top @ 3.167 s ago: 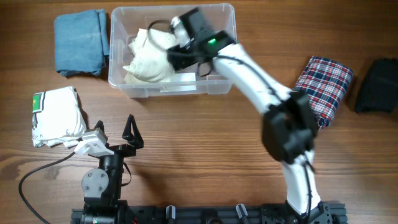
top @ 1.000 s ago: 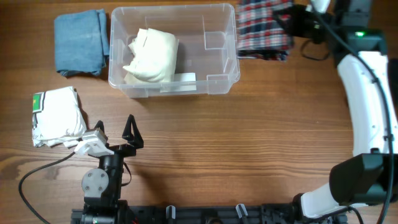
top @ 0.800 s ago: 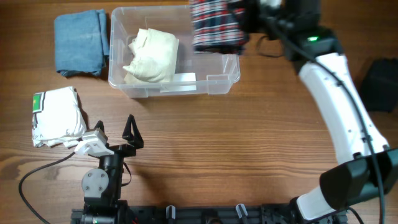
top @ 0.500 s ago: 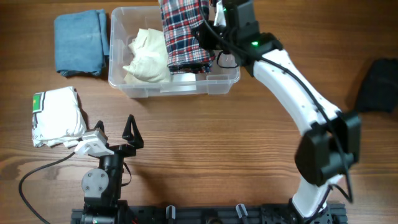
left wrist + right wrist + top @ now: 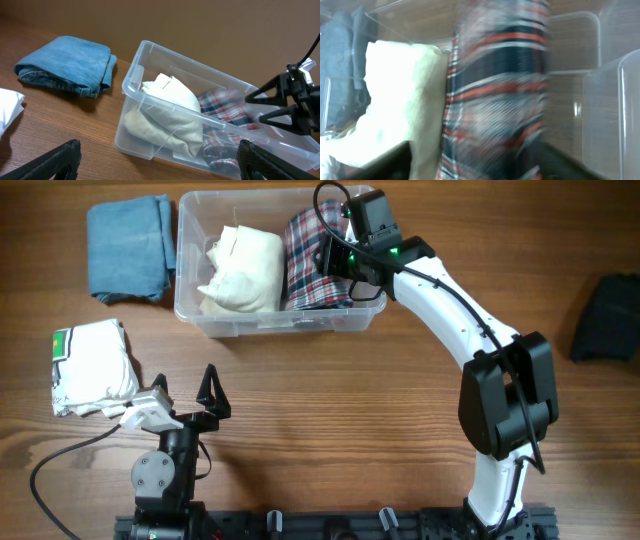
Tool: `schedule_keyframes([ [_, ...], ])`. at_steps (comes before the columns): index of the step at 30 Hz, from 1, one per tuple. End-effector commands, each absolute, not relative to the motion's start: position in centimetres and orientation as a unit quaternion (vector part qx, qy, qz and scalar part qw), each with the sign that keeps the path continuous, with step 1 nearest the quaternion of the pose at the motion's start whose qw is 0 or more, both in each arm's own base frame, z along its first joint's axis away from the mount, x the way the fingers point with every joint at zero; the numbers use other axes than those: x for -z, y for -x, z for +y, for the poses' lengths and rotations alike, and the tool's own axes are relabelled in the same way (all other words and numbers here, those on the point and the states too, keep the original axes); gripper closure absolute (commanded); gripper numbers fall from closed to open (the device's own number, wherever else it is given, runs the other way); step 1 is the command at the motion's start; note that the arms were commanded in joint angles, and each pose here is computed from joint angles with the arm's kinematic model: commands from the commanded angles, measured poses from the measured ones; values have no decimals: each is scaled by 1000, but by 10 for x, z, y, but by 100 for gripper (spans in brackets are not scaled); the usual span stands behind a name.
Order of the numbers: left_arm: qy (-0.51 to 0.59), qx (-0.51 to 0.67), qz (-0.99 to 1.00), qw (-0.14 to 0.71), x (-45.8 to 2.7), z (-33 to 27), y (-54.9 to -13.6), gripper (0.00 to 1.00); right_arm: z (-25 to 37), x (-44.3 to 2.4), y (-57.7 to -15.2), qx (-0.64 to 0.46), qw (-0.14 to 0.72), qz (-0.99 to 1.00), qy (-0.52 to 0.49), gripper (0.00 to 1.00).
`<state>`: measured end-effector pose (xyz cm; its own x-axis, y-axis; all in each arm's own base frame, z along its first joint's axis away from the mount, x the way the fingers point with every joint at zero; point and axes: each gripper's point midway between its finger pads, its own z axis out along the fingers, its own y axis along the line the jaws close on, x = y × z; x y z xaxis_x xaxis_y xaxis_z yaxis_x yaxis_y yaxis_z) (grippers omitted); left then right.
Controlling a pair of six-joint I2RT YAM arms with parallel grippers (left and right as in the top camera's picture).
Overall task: Pack container
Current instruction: 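Lift the plaid shirt into the bin beside the cream bundle, release, then reach the right gripper to the black garment and grasp it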
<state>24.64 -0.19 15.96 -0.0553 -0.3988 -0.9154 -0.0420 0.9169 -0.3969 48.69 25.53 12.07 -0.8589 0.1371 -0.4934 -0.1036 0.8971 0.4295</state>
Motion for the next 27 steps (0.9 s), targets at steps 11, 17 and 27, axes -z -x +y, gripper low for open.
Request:
schedule_keyframes([
  [11, 158, 134, 713, 670, -159, -1, -246, 0, 167, -294, -490, -231, 391, 891, 11, 12],
  [17, 158, 134, 713, 670, -159, -1, -246, 0, -69, -270, -446, -93, 322, 913, -233, 7],
  [27, 158, 134, 713, 670, -159, -1, -246, 0, -270, -168, -357, -52, 217, 884, -410, 1],
])
